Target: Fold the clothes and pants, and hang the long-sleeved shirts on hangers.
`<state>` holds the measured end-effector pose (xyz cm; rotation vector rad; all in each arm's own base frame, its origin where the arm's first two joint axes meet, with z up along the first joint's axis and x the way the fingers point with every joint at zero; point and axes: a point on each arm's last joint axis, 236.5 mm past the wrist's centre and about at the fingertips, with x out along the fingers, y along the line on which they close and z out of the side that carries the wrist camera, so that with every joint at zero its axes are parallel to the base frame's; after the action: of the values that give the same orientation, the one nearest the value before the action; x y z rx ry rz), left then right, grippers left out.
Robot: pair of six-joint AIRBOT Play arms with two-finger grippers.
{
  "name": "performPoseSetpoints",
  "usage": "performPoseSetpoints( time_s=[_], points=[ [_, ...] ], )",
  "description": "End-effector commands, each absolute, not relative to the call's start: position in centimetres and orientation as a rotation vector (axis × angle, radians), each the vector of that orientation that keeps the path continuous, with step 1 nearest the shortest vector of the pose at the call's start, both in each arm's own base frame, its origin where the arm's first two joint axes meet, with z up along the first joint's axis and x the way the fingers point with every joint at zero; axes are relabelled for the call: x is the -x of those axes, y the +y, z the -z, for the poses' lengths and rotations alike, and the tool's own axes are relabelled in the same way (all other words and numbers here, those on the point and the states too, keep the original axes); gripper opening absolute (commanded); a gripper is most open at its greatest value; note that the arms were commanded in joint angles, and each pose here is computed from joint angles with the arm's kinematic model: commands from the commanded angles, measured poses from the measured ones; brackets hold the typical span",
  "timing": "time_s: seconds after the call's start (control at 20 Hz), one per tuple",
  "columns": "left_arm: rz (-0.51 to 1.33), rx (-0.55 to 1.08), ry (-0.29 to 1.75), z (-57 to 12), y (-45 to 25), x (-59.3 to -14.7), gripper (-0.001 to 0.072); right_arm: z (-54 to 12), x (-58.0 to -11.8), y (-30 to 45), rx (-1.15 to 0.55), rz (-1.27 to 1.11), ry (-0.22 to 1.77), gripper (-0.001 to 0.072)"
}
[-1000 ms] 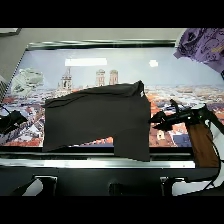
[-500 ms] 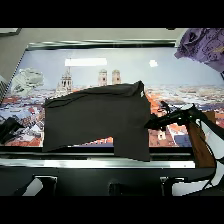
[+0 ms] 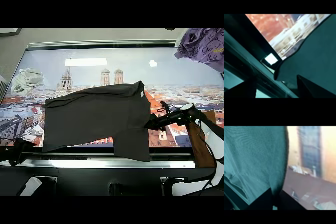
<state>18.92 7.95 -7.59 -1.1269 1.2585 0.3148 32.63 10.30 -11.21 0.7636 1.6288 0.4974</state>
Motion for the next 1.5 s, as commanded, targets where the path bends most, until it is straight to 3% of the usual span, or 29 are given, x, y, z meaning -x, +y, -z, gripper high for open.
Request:
performPoseSetpoints(
  time_s=[0.0, 0.45, 1.1, 1.15, 1.2, 1.35, 1.4, 1.45],
  points=[
    [-0.232, 1.139, 1.291, 9.1, 6.0, -18.8, 0.0534, 11.2, -32.6, 10.3, -0.752, -0.509, 1.624, 0.0035],
    [-0.201, 1.019, 1.300, 9.8, 5.3, -20.4, 0.0535, 11.2, -32.6, 10.3, -0.747, -0.513, 1.621, 0.0035],
    [-0.150, 1.057, 1.411, 11.7, 3.3, -19.9, 0.0502, 11.2, -32.6, 10.4, -0.755, -0.509, 1.625, 0.0035],
    [-0.151, 1.055, 1.410, 11.8, 3.4, -20.0, 0.0473, 11.2, -32.6, 10.4, -0.756, -0.509, 1.625, 0.0035],
    [-0.151, 1.055, 1.410, 11.8, 3.4, -20.0, 0.0394, 11.2, -32.6, 10.4, -0.756, -0.509, 1.625, 0.0035],
    [-0.151, 1.053, 1.409, 11.7, 3.4, -20.0, 0.0086, 11.1, -32.5, 10.4, -0.758, -0.513, 1.629, 0.0035],
    [-0.141, 1.043, 1.408, 11.7, 3.4, -20.0, 0.0023, 11.0, -32.4, 10.5, -0.757, -0.518, 1.631, 0.0035],
    [-0.141, 1.040, 1.405, 11.6, 3.5, -20.1, 0.0022, 10.8, -32.3, 10.5, -0.755, -0.526, 1.631, 0.0035]
  ],
)
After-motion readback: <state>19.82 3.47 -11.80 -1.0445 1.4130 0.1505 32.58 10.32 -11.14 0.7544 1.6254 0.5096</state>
